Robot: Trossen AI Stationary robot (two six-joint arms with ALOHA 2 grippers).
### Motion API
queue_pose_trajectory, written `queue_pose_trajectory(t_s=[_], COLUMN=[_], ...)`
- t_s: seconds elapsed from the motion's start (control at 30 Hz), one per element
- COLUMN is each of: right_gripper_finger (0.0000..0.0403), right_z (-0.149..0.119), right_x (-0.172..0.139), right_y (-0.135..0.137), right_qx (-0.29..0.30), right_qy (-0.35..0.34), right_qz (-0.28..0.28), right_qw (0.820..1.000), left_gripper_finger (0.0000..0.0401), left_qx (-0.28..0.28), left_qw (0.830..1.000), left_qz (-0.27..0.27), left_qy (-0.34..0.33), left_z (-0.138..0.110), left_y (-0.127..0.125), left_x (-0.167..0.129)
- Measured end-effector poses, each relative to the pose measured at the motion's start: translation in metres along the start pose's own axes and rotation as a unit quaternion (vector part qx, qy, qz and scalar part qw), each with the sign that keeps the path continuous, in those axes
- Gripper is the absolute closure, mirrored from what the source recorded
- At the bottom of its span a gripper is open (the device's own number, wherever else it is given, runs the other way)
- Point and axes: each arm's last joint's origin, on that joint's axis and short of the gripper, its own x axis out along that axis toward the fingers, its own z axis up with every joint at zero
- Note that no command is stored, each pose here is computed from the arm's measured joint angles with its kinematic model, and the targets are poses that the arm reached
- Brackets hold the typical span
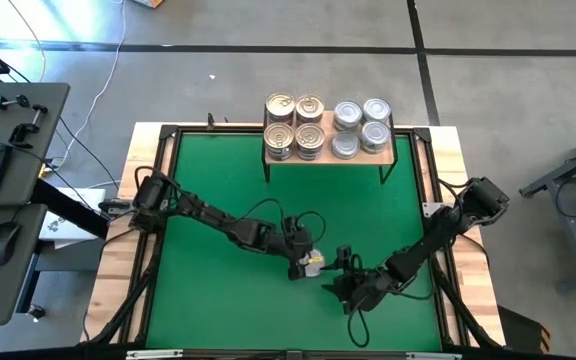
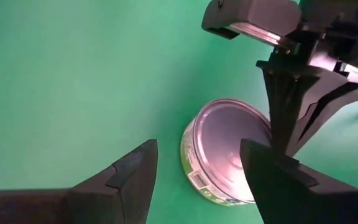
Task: Stack canned seafood by type on shelf
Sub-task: Stack the green tuna can on top of the bottom left green tuna can on the shelf
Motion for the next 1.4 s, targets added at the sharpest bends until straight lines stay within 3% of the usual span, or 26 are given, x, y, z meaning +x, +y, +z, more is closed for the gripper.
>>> queue_pose_trajectory(t_s=[0.3,0.83,0.9,1.03,1.23,1.4], right_gripper_finger=[0.0179,0.0179,0.0179,0.0179,0.0179,0.0179], right_z=[0.0,-0.004,-0.004,-0.005,-0.009,-0.018], right_x=[0.0,0.011,0.011,0.009,0.012,0.025], right_y=[0.0,-0.016,-0.016,-0.013,-0.009,-0.004], right_qx=[0.056,0.11,0.091,-0.005,-0.147,-0.196], right_qy=[0.002,0.033,0.033,0.033,0.037,0.048], right_qz=[0.0,-0.011,-0.009,0.009,0.009,-0.028], right_qw=[0.998,0.993,0.995,0.999,0.988,0.979], left_gripper_finger=[0.0401,0.0401,0.0401,0.0401,0.0401,0.0401], left_qx=[-0.038,-0.051,-0.051,-0.048,-0.047,-0.047], left_qw=[0.997,0.996,0.996,0.996,0.996,0.996], left_qz=[-0.034,-0.039,-0.04,-0.04,-0.041,-0.042], left_qy=[-0.05,-0.057,-0.059,-0.059,-0.059,-0.059], left_z=[-0.021,-0.032,-0.033,-0.033,-0.033,-0.033], left_y=[0.016,0.016,0.016,0.015,0.015,0.016], left_x=[0.009,0.008,0.008,0.008,0.008,0.008])
